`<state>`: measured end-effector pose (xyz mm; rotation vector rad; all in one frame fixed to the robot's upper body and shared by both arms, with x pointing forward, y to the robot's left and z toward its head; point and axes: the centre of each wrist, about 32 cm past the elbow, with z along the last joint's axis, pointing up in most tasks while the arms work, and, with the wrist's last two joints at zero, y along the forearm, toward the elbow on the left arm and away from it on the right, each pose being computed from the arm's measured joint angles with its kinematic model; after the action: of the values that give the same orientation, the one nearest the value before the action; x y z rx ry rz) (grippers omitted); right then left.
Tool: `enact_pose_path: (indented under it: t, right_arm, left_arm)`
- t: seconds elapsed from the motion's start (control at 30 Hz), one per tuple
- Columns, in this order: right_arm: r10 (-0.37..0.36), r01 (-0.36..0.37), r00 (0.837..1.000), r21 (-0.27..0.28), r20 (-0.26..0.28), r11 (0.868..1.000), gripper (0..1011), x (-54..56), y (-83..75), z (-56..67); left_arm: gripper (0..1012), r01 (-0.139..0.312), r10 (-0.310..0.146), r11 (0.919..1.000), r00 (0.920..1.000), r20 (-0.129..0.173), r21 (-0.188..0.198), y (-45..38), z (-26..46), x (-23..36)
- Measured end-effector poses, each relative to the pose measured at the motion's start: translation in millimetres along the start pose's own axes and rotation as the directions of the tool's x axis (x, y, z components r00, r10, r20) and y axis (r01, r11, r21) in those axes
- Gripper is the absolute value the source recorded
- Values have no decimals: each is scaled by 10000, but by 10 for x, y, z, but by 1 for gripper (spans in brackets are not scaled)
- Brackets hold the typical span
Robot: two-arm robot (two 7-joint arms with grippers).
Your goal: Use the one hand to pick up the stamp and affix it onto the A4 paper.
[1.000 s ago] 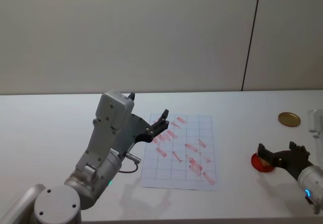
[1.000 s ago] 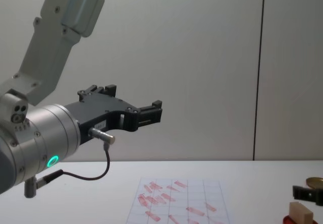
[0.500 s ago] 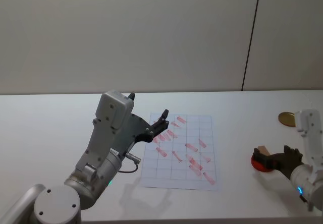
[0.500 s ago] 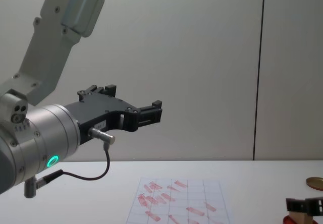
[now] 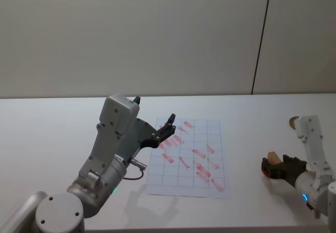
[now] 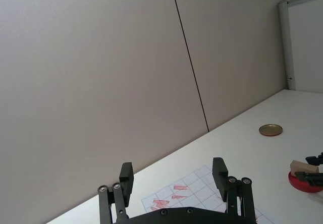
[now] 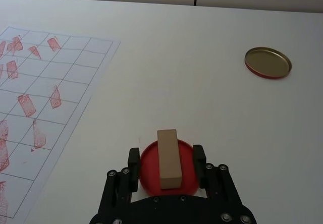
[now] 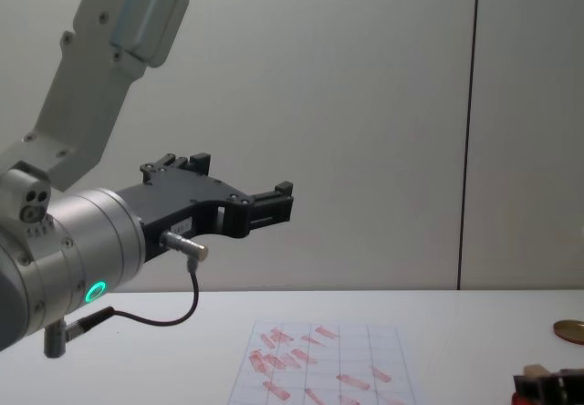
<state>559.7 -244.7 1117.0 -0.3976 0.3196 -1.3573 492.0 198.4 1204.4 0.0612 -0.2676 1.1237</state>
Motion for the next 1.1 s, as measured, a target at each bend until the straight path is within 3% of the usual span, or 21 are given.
enact_pose_path:
  t: [0.47, 1.1]
  right_arm:
    - [1, 13, 9992, -356, 392, 9994, 232, -17, 83, -25]
    - [-215, 245, 9988, -688, 438, 9973, 221, -32, 123, -36]
  left_arm:
    - [993, 1, -1, 10000, 10000, -1, 0, 0, 0, 0]
    - [993, 0, 0, 10000, 10000, 0, 0, 0, 0, 0]
